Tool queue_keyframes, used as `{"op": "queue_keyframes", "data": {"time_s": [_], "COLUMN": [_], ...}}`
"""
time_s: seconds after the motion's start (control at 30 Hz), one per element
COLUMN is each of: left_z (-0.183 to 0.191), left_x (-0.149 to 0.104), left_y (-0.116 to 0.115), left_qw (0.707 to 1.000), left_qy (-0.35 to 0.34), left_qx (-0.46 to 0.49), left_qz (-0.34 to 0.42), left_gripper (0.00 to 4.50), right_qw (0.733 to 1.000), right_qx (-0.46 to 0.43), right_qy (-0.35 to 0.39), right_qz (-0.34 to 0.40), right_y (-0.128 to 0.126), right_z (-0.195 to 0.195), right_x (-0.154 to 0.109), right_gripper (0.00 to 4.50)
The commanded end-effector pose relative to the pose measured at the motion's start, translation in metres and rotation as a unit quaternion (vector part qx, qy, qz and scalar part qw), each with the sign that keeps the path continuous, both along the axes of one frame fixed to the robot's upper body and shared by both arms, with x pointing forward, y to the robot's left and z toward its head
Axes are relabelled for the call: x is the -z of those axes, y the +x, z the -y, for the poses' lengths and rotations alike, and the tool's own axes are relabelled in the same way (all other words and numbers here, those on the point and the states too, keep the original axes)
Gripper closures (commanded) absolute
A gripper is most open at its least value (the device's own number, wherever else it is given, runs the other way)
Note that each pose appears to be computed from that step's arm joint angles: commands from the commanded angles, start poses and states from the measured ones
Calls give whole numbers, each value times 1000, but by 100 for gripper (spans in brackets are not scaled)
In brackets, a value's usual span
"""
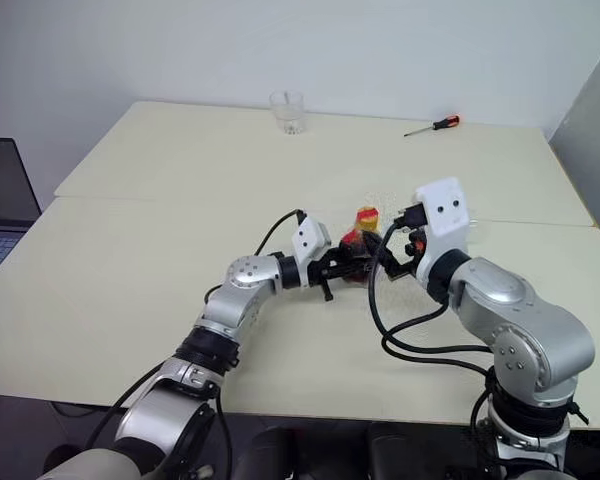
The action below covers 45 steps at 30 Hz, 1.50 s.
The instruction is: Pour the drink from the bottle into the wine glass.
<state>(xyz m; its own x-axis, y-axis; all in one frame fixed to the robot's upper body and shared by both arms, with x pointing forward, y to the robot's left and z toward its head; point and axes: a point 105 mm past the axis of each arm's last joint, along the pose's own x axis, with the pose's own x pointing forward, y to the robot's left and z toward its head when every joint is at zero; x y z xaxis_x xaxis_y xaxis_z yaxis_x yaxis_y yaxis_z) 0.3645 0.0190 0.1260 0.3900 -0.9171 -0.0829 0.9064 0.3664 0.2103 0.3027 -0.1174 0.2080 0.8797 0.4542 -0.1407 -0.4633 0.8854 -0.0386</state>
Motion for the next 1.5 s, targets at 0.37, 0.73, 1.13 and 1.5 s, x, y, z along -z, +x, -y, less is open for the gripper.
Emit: {"op": "queue_keyframes", "data": {"time_s": [0.37,0.73,1.13,1.5], "left_z": [5,7,5,5], "left_x": [-26,-26,-26,-26], "left_y": [-1,-1,-1,-1], "left_qw": [999,999,999,999], "left_qy": [-24,-25,-24,-23], "left_qx": [12,15,13,13], "left_qz": [43,42,43,44], "left_gripper": [387,387,387,387], "right_qw": [998,998,998,998], "right_qx": [-51,7,24,12], "right_qy": [34,51,43,43], "right_qz": [31,46,47,44], "right_y": [-6,20,26,16], "right_z": [-31,-28,-20,-12], "right_x": [-20,-30,-30,-27], "right_gripper": [0,0,0,0]}}
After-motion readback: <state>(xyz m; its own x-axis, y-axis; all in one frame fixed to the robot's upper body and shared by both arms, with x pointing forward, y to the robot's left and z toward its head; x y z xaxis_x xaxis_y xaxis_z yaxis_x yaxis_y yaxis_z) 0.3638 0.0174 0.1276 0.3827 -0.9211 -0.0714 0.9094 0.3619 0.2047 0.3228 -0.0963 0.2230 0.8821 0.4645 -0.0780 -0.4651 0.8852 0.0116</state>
